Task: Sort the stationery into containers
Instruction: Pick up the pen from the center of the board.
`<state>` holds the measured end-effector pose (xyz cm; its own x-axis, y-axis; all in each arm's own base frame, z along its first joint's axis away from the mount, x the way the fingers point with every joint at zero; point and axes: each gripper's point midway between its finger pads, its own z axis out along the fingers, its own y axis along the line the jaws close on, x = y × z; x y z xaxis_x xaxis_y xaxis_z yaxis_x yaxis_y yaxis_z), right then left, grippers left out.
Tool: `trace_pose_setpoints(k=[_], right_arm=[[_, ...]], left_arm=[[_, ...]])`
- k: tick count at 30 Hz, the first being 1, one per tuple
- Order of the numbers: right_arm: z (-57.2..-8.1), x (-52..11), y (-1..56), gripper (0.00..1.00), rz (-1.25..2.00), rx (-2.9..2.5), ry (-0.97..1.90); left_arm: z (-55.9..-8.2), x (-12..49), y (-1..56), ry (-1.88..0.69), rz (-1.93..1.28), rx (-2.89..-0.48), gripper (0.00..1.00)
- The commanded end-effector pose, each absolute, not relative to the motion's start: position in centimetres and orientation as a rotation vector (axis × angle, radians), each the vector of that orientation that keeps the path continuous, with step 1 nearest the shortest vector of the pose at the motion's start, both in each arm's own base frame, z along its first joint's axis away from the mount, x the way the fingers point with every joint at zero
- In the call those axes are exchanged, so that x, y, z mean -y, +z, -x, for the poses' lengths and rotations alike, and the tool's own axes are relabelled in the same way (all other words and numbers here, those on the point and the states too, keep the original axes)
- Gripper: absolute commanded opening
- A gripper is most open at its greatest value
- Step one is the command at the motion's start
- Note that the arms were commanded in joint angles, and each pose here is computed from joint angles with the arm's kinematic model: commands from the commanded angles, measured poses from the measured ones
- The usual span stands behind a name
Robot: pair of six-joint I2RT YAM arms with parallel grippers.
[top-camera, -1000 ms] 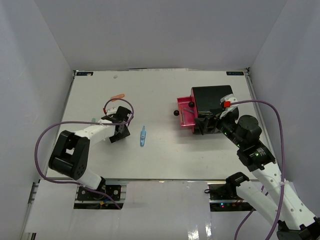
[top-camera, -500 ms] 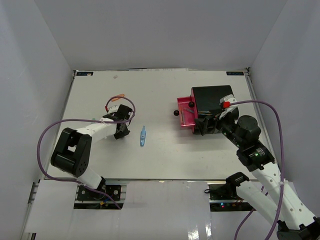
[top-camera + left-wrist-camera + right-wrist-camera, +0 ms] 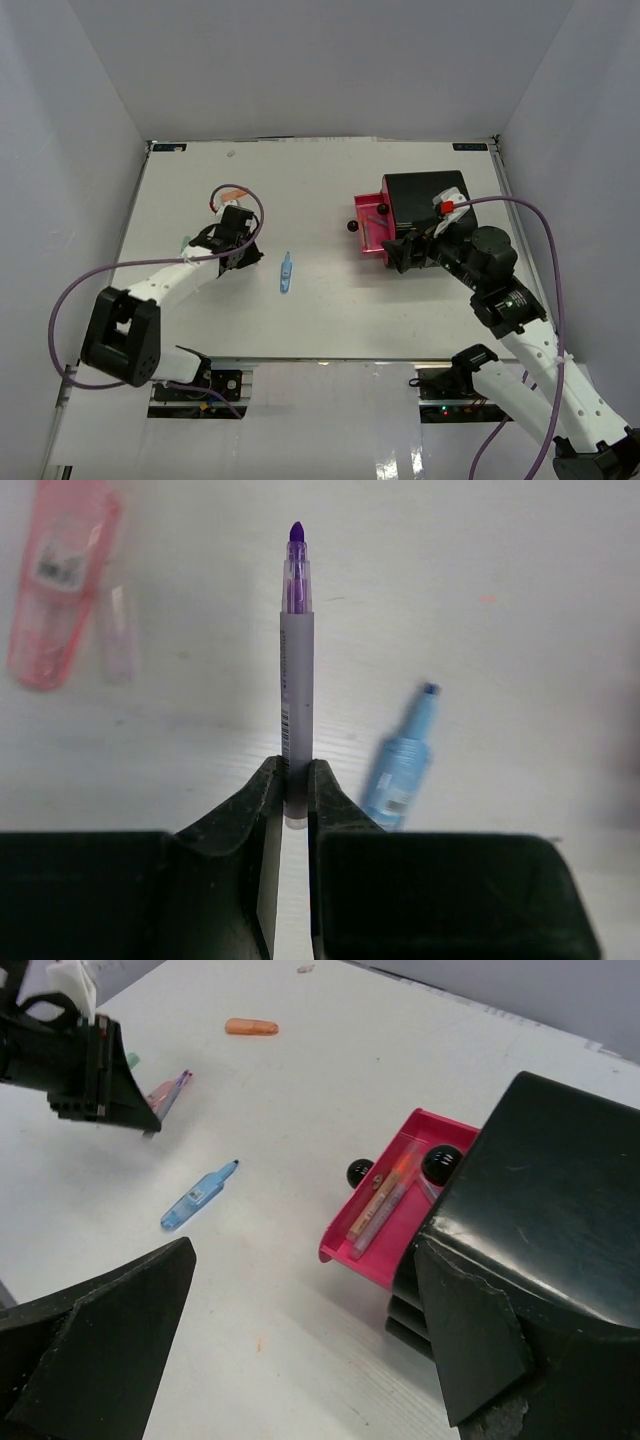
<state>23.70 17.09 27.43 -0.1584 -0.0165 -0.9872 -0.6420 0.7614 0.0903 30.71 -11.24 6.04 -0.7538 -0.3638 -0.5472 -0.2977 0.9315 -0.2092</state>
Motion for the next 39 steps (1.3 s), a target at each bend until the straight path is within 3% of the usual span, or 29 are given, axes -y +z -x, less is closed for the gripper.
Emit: trace_pose_setpoints(k=[1,6,14,27,28,34,39], right_arm=[[-23.0,-19.2,30.9,0.97,0.586,-1.57,0.727],[-22.1,-22.6,32.8,0.97,0.687,-1.54,0.941],[-23.4,-26.2,36.8,0.97,0.749,-1.482,1.078],[-24.3,-31.7,38.3,1.0,0.812,-1.421,1.164],[-24.1,-32.1,38.5,0.96,0.821,-1.402,1.172],[-23.4,-33.3,39.0,0.91,0.85,-1.354,1.201],[-23.0,-34.0,39.2,0.79,0.861,-1.312,1.221]], left_arm=[[-33.1,16.1,14.2,-0.539,0.213,-2.206,0.04],[-31.3,21.0,23.5,-0.841,-0.27,-1.822,0.04],[-25.8,25.5,30.3,-1.144,-0.725,-1.459,0.02],[-22.5,26.8,33.7,-1.32,-0.892,-1.213,0.0],[-22.4,26.9,33.4,-1.34,-0.888,-1.225,0.0],[-22.3,27.0,33.6,-1.363,-0.871,-1.199,0.0],[-22.0,27.2,33.7,-1.387,-0.858,-1.185,0.0]])
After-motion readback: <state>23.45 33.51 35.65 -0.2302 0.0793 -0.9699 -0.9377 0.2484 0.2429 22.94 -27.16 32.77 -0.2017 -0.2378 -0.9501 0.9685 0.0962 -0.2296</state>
